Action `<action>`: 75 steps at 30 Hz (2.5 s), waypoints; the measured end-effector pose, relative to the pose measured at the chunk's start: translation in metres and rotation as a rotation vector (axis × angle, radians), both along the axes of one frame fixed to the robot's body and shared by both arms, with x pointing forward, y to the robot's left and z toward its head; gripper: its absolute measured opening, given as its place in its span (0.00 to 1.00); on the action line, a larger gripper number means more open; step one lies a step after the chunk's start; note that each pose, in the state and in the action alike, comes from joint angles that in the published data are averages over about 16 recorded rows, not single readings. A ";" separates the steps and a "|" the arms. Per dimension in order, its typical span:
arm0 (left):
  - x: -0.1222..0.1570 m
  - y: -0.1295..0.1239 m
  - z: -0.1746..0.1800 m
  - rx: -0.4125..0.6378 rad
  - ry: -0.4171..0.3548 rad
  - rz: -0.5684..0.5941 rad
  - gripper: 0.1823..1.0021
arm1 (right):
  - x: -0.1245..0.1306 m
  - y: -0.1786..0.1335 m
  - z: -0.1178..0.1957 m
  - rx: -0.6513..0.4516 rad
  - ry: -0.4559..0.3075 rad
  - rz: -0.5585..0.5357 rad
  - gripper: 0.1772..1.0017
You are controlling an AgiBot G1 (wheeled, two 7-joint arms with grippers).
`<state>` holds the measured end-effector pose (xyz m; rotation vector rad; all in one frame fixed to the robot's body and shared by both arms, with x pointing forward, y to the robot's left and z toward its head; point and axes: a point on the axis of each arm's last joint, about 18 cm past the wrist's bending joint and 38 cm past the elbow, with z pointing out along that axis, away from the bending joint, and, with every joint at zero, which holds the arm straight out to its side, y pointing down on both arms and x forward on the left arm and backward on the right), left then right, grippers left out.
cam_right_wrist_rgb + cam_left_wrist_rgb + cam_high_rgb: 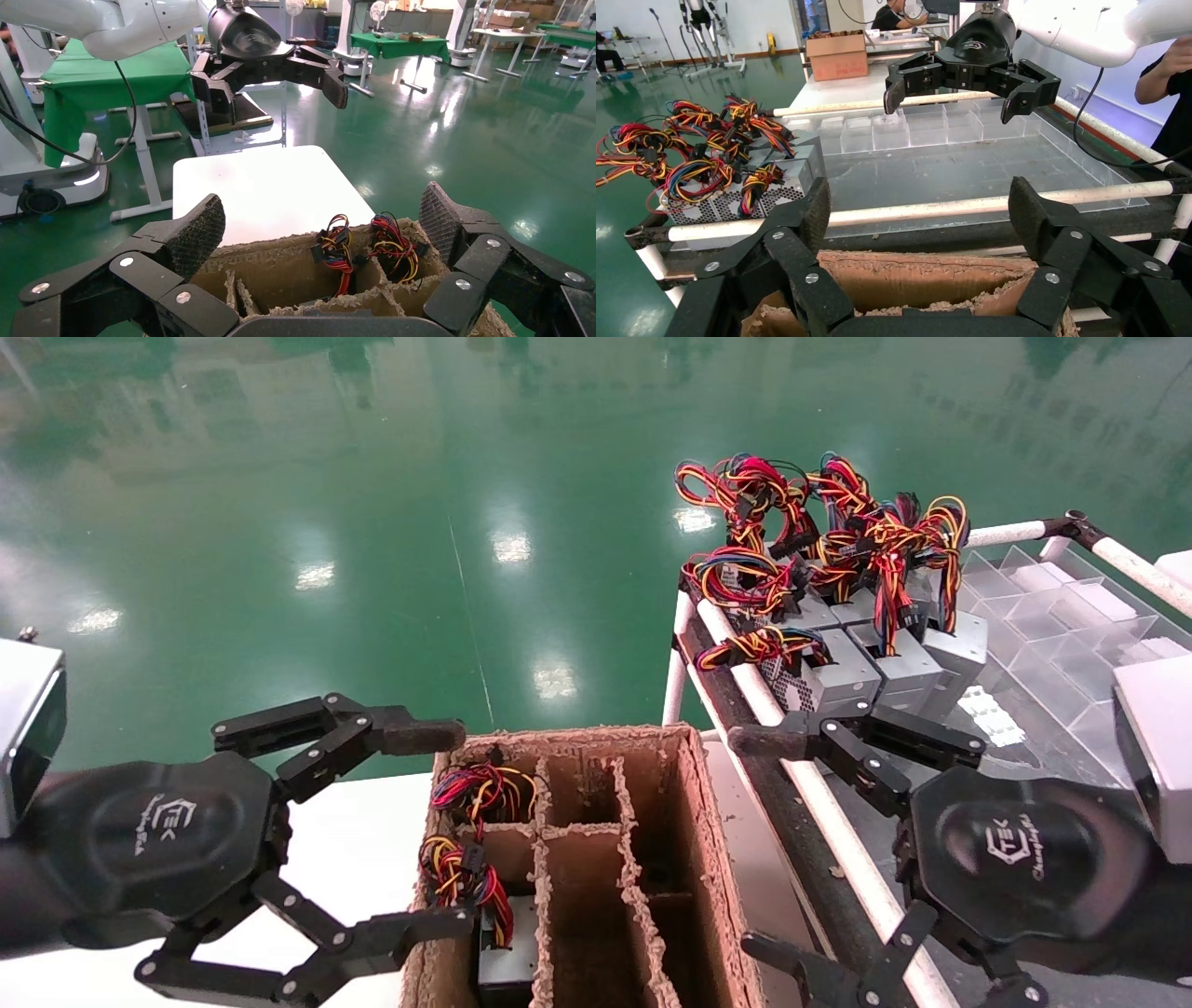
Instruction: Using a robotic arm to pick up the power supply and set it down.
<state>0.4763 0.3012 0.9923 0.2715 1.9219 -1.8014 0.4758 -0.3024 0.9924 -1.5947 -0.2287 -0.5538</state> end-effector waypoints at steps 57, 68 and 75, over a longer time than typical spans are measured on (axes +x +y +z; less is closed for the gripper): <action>0.000 0.000 0.000 0.000 0.000 0.000 0.06 | 0.108 0.094 -0.066 -0.201 0.119 -0.077 1.00; 0.000 0.000 0.000 0.000 0.000 0.000 0.25 | 0.140 0.150 -0.084 -0.293 0.103 -0.039 1.00; 0.000 0.000 0.000 0.000 0.000 0.000 0.43 | 0.153 0.173 -0.092 -0.347 0.018 -0.046 1.00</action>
